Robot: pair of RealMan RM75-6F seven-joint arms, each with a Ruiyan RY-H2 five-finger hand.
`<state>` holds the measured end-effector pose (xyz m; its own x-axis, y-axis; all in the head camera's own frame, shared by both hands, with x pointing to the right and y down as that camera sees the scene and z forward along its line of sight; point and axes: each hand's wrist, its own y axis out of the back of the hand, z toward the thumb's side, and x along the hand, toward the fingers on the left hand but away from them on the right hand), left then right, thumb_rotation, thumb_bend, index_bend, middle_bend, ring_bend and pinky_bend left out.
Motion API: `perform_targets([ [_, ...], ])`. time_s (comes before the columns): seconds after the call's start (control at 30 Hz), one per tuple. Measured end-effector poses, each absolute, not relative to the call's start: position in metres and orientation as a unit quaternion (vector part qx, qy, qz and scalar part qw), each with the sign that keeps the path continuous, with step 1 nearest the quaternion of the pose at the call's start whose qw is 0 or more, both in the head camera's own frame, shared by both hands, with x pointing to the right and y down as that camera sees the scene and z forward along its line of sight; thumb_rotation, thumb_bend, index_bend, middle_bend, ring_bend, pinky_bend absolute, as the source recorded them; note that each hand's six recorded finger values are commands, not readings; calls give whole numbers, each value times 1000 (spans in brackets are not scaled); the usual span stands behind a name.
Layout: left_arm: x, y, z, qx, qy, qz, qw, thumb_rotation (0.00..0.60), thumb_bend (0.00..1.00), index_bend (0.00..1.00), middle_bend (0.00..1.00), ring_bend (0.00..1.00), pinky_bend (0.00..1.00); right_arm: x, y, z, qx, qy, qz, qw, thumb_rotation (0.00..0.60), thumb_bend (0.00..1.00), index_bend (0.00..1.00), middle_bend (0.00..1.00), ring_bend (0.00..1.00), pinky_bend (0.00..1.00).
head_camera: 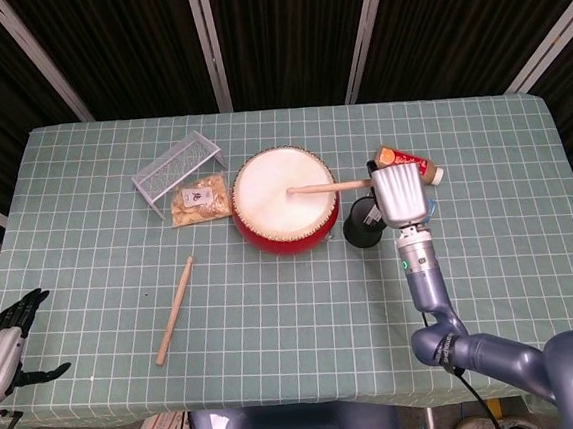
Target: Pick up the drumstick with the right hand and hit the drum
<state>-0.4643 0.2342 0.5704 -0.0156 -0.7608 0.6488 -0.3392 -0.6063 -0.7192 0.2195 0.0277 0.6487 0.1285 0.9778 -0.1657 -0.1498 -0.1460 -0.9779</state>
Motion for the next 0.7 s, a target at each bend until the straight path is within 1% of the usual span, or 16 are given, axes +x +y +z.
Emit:
perform_targets([
  [0.1, -465, 234, 570, -676, 407, -587, 180, 600, 0, 0, 0, 0, 0, 236, 34, 640, -542, -400, 539, 506, 600, 547, 964, 1000, 1000, 1000],
  [0.2, -464, 234, 569, -675, 407, -586, 188, 600, 0, 0, 0, 0, 0, 260, 48, 631, -549, -404, 548, 484, 600, 547, 964, 1000, 1000, 1000],
  [0.37, -462, 233, 568, -674, 406, -585, 195, 600, 0, 0, 0, 0, 0, 312, 85, 620, -553, -397, 578, 449, 600, 547, 964, 1000, 1000, 1000],
  [0.53, -460, 232, 567, -673, 408, -582, 204, 600, 0, 0, 0, 0, 0, 344, 129, 622, -565, -380, 610, 405, 600, 547, 964, 1000, 1000, 1000],
  [0.7, -460, 232, 566, -673, 409, -581, 208, 600, 0, 2, 0, 0, 0, 351, 157, 630, -577, -355, 629, 383, 600, 547, 964, 1000, 1000, 1000],
])
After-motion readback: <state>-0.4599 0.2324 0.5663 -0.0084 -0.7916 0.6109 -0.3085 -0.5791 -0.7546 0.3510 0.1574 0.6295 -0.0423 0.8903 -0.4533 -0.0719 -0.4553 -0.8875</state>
